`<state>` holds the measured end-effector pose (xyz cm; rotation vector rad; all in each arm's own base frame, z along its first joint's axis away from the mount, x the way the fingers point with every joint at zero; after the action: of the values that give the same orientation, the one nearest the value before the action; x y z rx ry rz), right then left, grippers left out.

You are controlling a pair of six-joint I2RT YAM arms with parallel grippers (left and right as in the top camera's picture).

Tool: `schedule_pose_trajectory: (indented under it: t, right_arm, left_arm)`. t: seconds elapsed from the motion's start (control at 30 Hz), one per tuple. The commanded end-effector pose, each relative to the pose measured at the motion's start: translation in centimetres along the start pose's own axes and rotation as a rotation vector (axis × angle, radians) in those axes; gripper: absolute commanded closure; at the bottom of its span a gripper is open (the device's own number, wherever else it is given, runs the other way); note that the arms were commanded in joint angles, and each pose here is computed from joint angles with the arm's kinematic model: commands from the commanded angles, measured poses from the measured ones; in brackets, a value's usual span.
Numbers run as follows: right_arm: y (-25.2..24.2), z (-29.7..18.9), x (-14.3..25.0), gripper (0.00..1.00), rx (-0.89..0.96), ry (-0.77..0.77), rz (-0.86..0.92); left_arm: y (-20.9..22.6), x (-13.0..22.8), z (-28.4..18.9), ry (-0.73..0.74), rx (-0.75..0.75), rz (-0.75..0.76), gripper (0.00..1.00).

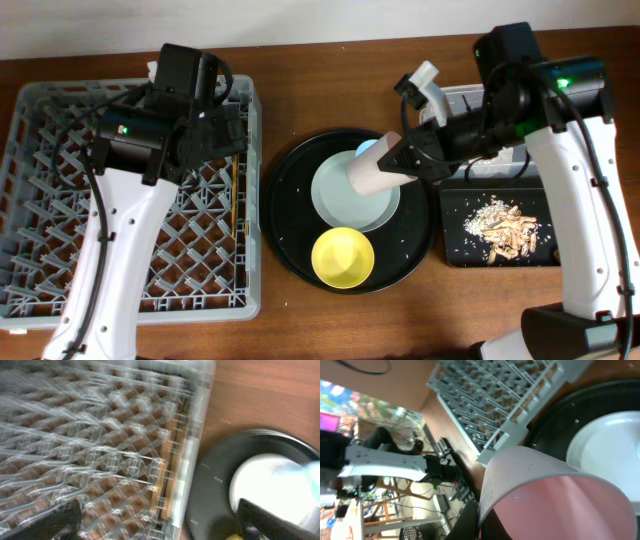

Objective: Sort waste into correct bins and load items into the dishwasher rack
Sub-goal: 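Grasp the pink cup with the right gripper and lift it, then hand the pink cup from the right gripper to the left gripper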

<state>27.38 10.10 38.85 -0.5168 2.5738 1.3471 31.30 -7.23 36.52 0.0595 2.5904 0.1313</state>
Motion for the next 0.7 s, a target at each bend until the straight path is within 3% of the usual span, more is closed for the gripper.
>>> schedule_pose_trajectory:
  t: [0.0, 0.07, 0.1, 0.23, 0.3, 0.5, 0.6, 0.67]
  right_arm:
    - [0.9, -1.4, -0.2, 0.96, -0.154, -0.081, -0.103]
    - [1.5, -2.1, -0.5, 0.96, -0.267, -0.134, -0.133]
    - [1.9, -2.3, -0.6, 0.96, -0.322, -0.158, -0.156]
    - [3.3, -3.0, -1.0, 0.96, -0.502, -0.240, -0.265]
    - [3.4, -3.1, -1.4, 0.96, -0.531, -0.262, -0.302]
    - [3.4, -2.9, -1.7, 0.96, -0.533, -0.260, -0.320]
    - [3.6, -2.8, -1.6, 0.96, -0.538, -0.249, -0.299]
    - [3.6, -2.8, -1.5, 0.96, -0.539, -0.248, -0.296]
  left_arm:
    - [-4.9, -0.1, -2.0, -0.051, 0.699, 0.278, 0.13]
    - [-6.3, -0.7, -5.3, -0.219, 1.211, 0.420, 0.13]
    - [-6.1, -0.8, -6.5, -0.288, 1.370, 0.447, 0.07]
    - [-5.4, -1.0, -7.3, -0.318, 1.486, 0.426, 0.01]
    - [-5.3, -0.8, -8.8, -0.388, 1.662, 0.462, 0.01]
    - [-6.4, -0.4, -9.0, -0.420, 1.665, 0.534, 0.01]
    - [-7.3, -0.4, -6.7, -0.356, 1.364, 0.583, 0.01]
    - [-7.0, -0.5, -5.8, -0.336, 1.256, 0.587, 0.01]
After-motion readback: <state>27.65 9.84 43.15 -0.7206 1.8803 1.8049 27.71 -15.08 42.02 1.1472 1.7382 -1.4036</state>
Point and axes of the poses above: each gripper's point midway between its finger pads, its own z axis out along the fingers, its own y axis along the line the jaws close on, x = y × z, the point moved 9 cm from there along -z, back along the fingers, and after that the axes turned 13 degrees about z, right-handed, at the moved point
